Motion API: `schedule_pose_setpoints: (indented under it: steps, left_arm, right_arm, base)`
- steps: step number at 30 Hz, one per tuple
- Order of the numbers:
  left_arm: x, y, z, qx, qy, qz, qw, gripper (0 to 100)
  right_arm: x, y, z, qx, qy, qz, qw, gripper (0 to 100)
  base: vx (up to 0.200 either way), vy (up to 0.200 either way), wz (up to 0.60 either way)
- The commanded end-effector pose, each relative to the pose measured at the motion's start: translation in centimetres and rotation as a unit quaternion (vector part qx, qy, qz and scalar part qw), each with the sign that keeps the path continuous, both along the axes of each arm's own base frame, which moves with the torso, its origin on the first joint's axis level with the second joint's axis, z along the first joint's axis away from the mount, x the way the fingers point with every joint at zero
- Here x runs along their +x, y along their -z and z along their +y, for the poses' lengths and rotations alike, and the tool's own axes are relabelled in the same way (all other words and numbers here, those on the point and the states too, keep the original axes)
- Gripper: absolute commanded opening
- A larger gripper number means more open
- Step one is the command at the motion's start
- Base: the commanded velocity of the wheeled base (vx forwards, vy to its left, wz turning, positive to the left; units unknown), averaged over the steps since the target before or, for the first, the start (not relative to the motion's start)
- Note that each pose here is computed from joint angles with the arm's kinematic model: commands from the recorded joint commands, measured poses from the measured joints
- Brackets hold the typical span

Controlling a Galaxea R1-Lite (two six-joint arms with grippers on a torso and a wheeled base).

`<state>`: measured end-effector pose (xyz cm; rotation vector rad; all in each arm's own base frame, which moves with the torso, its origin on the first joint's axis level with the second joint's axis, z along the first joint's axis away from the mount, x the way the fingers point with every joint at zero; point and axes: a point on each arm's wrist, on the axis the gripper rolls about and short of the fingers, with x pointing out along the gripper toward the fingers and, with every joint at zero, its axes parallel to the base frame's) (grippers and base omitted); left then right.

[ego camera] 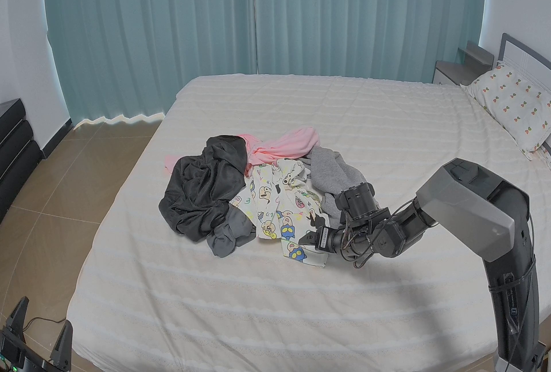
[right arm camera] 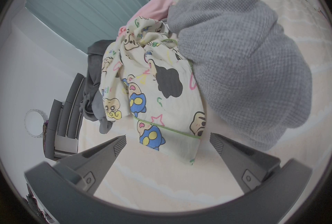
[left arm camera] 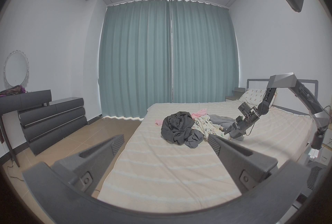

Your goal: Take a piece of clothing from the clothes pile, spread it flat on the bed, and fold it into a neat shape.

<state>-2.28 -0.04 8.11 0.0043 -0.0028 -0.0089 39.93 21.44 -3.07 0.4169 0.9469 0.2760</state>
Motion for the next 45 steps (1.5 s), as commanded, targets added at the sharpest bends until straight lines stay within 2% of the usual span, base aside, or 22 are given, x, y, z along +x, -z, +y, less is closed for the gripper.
schedule_pose_setpoints:
  steps: [1,8,12,15,16,26,34,36,45]
  left_arm:
    - [0.0,0.5,0.0,0.0,0.0,0.0,1.0,100]
    - [0.0,0.5,0.0,0.0,0.0,0.0,1.0,100]
    - [0.0,0.5,0.0,0.0,0.0,0.0,1.0,100]
    - [0.0,0.5,0.0,0.0,0.0,0.0,1.0,100]
    - [0.0,0.5,0.0,0.0,-0.001,0.0,1.0,100]
    - [0.0,0.5,0.0,0.0,-0.001,0.0,1.0,100]
    - [0.0,0.5,0.0,0.0,-0.001,0.0,1.0,100]
    - [0.0,0.5,0.0,0.0,-0.001,0.0,1.0,100]
    - [0.0,0.5,0.0,0.0,0.0,0.0,1.0,100]
  right_arm:
    - [0.8,1.7,0.5,-0.003,0.0,0.003,1.0,100]
    - [2.5,2.2,1.3,-0.012,0.014,-0.003,0.9998,100]
    - [3.1,1.8,2.2,-0.006,0.009,-0.015,0.9998,100]
    - [3.0,2.0,2.8,-0.012,0.003,-0.005,0.9999,100]
    - [3.1,2.1,3.0,-0.014,0.002,0.0,0.9999,0]
    - [2.9,2.0,3.0,-0.025,0.001,0.017,0.9996,0]
    - [0.4,-1.5,1.4,-0.017,-0.004,0.028,0.9995,0]
    - [-0.9,-3.0,0.6,-0.004,-0.013,0.026,0.9996,0]
    - [-5.5,-5.5,-1.8,0.059,-0.057,-0.003,0.9966,0]
  base:
    - [0.0,0.0,0.0]
    - [0.0,0.0,0.0]
    - [0.0,0.0,0.0]
    - [0.0,0.0,0.0]
    - [0.0,0.0,0.0]
    - [0.0,0.0,0.0]
    - [0.0,0.0,0.0]
    - [0.0,0.0,0.0]
    - [0.0,0.0,0.0]
